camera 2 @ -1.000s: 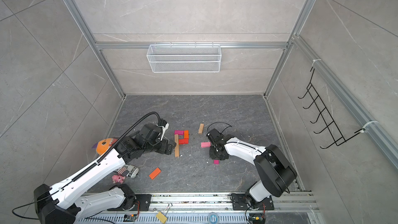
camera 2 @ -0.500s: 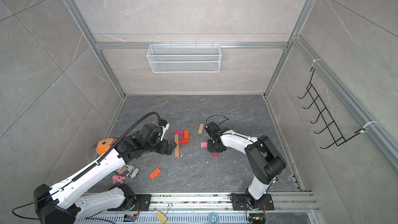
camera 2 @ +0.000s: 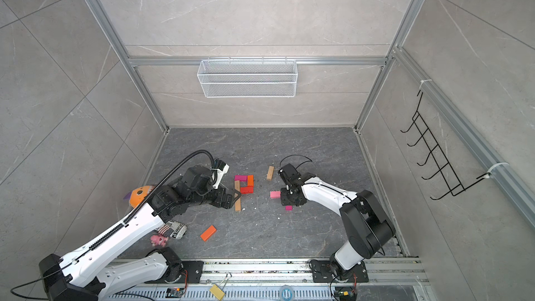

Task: Assemble the letter p with building blocks
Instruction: Assemble the building block at the center of the board.

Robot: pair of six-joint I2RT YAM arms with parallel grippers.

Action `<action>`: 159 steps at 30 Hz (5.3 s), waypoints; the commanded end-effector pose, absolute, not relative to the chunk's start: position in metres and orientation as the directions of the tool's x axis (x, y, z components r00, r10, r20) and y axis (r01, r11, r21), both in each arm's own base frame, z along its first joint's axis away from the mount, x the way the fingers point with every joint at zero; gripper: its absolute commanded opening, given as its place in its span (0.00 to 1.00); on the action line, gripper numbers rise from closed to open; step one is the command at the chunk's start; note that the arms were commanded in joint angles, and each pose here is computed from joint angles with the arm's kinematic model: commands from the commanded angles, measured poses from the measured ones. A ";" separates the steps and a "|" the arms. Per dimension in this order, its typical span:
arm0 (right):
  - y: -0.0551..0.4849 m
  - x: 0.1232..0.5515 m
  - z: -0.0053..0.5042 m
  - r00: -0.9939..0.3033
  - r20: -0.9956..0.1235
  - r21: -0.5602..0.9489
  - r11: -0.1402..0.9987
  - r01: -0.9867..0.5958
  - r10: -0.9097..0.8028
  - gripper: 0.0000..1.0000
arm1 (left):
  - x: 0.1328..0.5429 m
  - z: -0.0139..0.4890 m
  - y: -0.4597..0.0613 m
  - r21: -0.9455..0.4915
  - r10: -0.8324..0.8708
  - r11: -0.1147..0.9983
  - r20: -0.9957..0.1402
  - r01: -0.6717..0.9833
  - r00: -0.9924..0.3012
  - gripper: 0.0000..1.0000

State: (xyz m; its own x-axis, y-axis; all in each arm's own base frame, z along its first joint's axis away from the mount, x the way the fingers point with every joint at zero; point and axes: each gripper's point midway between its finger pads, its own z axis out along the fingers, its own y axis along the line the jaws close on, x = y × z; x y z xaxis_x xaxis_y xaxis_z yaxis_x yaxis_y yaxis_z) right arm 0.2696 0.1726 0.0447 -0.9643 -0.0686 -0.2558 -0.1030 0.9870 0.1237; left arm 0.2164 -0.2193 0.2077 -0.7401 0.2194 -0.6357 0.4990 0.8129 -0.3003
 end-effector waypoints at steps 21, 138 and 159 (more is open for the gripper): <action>0.170 0.245 0.012 -0.986 -0.166 0.165 0.985 -0.056 -0.028 0.44 | 0.206 0.236 -0.233 -0.361 0.093 0.668 -0.827 0.651 -0.555 1.00; 0.178 0.265 0.007 -0.975 -0.177 0.083 0.986 -0.147 -0.131 0.51 | 0.203 0.221 -0.240 -0.413 0.134 0.669 -0.750 0.618 -0.647 1.00; 0.178 0.262 0.020 -0.969 -0.215 0.110 0.983 -0.148 -0.121 0.66 | 0.203 0.223 -0.239 -0.409 0.133 0.670 -0.756 0.620 -0.641 1.00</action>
State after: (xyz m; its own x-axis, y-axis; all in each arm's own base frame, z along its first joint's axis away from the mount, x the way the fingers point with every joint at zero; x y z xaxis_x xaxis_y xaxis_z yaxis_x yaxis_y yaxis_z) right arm 0.2708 0.1839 0.0188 -0.9672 -0.1104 -0.2288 -0.1406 0.9828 0.1200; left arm 0.1989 -0.2373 0.2006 -0.6697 0.1625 -0.7246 0.6080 0.6802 -0.4095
